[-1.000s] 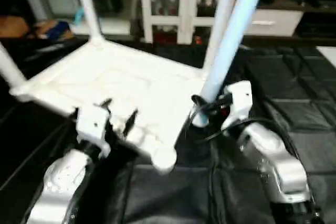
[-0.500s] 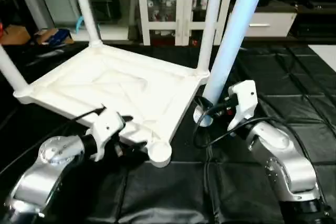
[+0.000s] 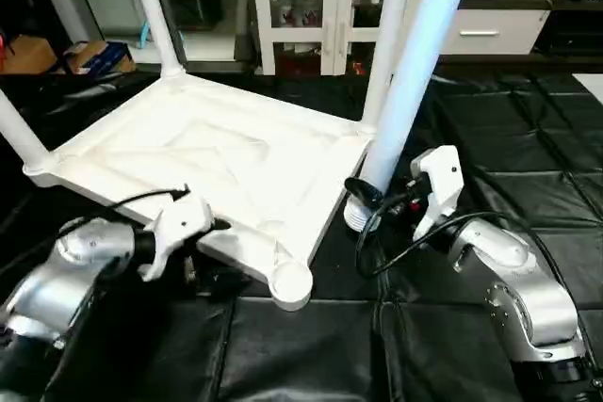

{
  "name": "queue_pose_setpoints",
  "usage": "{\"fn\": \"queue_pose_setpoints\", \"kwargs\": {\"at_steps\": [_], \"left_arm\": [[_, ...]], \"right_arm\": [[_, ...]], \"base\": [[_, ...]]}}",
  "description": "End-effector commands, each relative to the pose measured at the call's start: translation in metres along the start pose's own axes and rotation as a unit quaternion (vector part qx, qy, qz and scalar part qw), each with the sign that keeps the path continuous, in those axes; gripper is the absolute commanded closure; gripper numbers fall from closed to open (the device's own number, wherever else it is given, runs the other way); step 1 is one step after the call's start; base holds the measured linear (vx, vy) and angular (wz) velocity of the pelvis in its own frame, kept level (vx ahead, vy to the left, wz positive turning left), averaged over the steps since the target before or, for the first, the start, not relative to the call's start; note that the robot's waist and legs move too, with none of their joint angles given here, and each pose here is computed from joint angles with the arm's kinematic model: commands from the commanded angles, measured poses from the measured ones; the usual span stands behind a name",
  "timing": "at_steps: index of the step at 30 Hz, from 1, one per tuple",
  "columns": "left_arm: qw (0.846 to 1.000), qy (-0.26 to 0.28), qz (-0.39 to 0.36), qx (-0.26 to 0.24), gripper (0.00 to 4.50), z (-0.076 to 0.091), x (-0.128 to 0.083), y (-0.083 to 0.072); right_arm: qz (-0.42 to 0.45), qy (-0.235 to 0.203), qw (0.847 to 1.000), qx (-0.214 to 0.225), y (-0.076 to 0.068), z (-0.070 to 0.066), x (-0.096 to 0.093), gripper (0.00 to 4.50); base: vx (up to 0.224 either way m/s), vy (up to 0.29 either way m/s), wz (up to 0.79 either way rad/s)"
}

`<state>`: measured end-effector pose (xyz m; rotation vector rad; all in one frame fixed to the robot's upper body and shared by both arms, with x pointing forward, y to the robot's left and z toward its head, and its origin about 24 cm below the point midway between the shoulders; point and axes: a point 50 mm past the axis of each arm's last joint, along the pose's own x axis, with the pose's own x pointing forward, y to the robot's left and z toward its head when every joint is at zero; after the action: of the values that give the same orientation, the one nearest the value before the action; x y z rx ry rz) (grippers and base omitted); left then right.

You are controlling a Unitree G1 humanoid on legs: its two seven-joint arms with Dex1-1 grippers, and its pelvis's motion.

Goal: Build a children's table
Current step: Move to table, then rotate table base

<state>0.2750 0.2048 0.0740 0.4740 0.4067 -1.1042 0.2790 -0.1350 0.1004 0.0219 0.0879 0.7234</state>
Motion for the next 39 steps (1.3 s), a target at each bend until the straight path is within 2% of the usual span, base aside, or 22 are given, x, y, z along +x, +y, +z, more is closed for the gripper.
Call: {"fn": "queue_pose_setpoints", "kwargs": {"at_steps": [1, 6, 7, 12, 13, 16, 19, 21, 25, 28, 30, 32, 36, 39], "left_arm": [[1.000, 0.018, -0.006, 0.015, 0.49, -0.001, -0.002, 0.004], [0.997, 0.058, -0.020, 0.042, 0.98, -0.004, 0.001, 0.008], [0.996, 0.067, -0.021, 0.048, 1.20, -0.005, 0.001, 0.009], [0.995, 0.077, -0.035, 0.054, 1.54, -0.005, 0.002, 0.007], [0.995, 0.080, -0.037, 0.054, 1.73, -0.005, 0.002, 0.007], [0.994, 0.086, -0.039, 0.054, 1.85, -0.006, 0.001, 0.007], [0.993, 0.096, -0.043, 0.055, 2.20, -0.007, -0.001, 0.006], [0.991, 0.108, -0.053, 0.052, 2.24, -0.009, -0.003, 0.003], [0.989, 0.123, -0.069, 0.044, 2.68, -0.014, -0.004, -0.006], [0.991, 0.125, -0.046, 0.032, 2.93, -0.018, 0.000, -0.012], [0.991, 0.129, -0.018, 0.011, 2.93, -0.023, 0.003, -0.016], [0.991, 0.132, 0.005, -0.018, 3.18, -0.027, 0.007, -0.022], [0.991, 0.122, 0.007, -0.055, 3.33, -0.031, 0.013, -0.040], [0.988, 0.127, 0.026, -0.081, 3.48, -0.033, 0.016, -0.046]], "right_arm": [[0.022, -0.017, 1.000, -0.011, 0.007, 0.008, 0.001, 2.66], [0.028, -0.015, 0.999, -0.017, 0.008, 0.008, 0.002, 2.66], [0.029, -0.015, 0.999, -0.018, 0.008, 0.008, 0.001, 2.66], [0.033, -0.012, 0.999, -0.019, 0.011, 0.005, 0.001, 2.66], [0.034, -0.011, 0.999, -0.020, 0.012, 0.005, 0.001, 2.66], [0.038, -0.010, 0.999, -0.020, 0.014, 0.004, 0.002, 2.66], [0.040, -0.008, 0.999, -0.023, 0.014, 0.004, 0.002, 2.66], [0.042, -0.008, 0.999, -0.024, 0.015, 0.003, 0.003, 2.66], [0.042, -0.006, 0.999, -0.025, 0.015, 0.003, 0.002, 2.66], [0.042, -0.006, 0.999, -0.024, 0.015, 0.002, 0.003, 2.66], [0.036, -0.007, 0.999, -0.021, 0.014, 0.002, 0.003, 2.66], [0.024, -0.009, 1.000, -0.015, 0.012, 0.002, 0.004, 2.66], [0.016, -0.008, 1.000, -0.014, 0.010, 0.002, 0.004, 2.66], [0.013, -0.008, 1.000, -0.015, 0.009, 0.002, 0.006, 2.66]], "base": [[0.000, 0.000, 0.00], [0.000, 0.000, 0.00], [0.000, 0.000, 0.00], [0.000, 0.000, 0.00], [0.000, 0.000, 0.00], [0.000, 0.000, 0.00], [0.000, 0.000, 0.00], [0.000, 0.000, 0.00], [0.000, 0.000, 0.00], [0.000, 0.000, 0.00], [0.000, 0.000, 0.00], [0.000, 0.000, 0.00], [0.000, 0.000, 0.00], [0.000, 0.000, 0.00]]}}
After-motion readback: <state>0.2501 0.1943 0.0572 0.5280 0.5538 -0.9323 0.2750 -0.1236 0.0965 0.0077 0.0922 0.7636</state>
